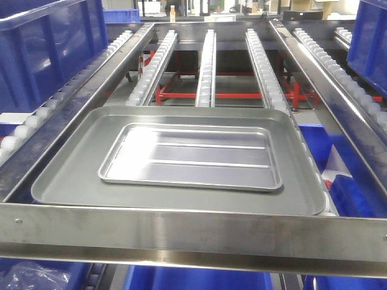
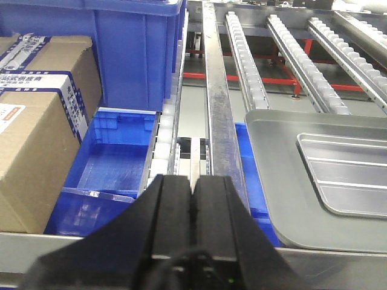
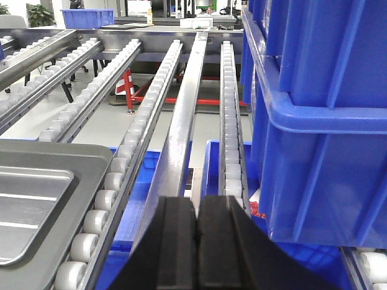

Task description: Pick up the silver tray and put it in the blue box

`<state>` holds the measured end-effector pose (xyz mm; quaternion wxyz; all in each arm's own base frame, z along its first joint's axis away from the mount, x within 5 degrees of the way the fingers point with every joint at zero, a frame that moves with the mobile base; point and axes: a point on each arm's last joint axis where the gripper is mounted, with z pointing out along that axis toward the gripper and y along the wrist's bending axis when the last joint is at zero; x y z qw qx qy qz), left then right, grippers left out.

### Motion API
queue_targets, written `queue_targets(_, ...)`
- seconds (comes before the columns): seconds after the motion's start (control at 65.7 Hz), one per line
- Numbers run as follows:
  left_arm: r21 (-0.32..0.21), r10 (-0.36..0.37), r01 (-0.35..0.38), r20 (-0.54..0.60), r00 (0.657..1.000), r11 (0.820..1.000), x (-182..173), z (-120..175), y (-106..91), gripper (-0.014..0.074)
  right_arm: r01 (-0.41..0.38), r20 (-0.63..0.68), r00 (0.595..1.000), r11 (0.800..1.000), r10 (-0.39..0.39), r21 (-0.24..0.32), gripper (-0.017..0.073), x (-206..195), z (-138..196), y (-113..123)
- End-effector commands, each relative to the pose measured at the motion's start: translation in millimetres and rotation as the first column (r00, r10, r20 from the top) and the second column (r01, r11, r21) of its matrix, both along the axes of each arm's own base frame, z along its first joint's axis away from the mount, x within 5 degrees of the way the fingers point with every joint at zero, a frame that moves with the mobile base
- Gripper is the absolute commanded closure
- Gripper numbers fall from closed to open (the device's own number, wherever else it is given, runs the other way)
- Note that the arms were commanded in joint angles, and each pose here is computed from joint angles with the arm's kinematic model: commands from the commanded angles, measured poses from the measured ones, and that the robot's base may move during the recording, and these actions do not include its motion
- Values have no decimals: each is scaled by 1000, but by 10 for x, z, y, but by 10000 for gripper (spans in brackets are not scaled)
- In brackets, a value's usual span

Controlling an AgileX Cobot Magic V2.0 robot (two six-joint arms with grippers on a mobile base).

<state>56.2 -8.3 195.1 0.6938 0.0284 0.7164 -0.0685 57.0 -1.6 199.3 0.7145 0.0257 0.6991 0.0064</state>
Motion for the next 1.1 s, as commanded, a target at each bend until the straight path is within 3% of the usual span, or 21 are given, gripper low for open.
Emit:
queue_targets(0.0, -17, 9, -7, 109, 994, 1000, -17, 101, 11, 699, 0, 108, 994, 1000, 1, -12, 510, -22, 83, 2)
queue_targets(0.578, -17, 9, -7, 111, 994, 1000, -17, 103, 11, 699, 0, 110, 994, 1000, 1, -12, 510, -22, 85, 2)
queue_targets(0.745, -40, 19, -12, 164, 986, 999, -22, 154, 19, 699, 0, 127, 992, 1000, 2, -12, 510, -24, 100, 3)
queue_targets(0.898, -72, 31, -11, 283, 959, 997, -83, 486, 35, 699, -6, 225, 974, 1000, 3, 10, 510, -65, 306, 4)
queue_targets(0.958, -65, 17, 1, 277, 961, 998, -130, 720, 29, 699, -14, 267, 964, 999, 2, 44, 510, -119, 517, 4)
queue_targets(1.08, -24, -14, 19, 222, 975, 1000, -223, 1229, 15, 699, -17, 276, 961, 999, 3, 51, 510, -222, 985, 7)
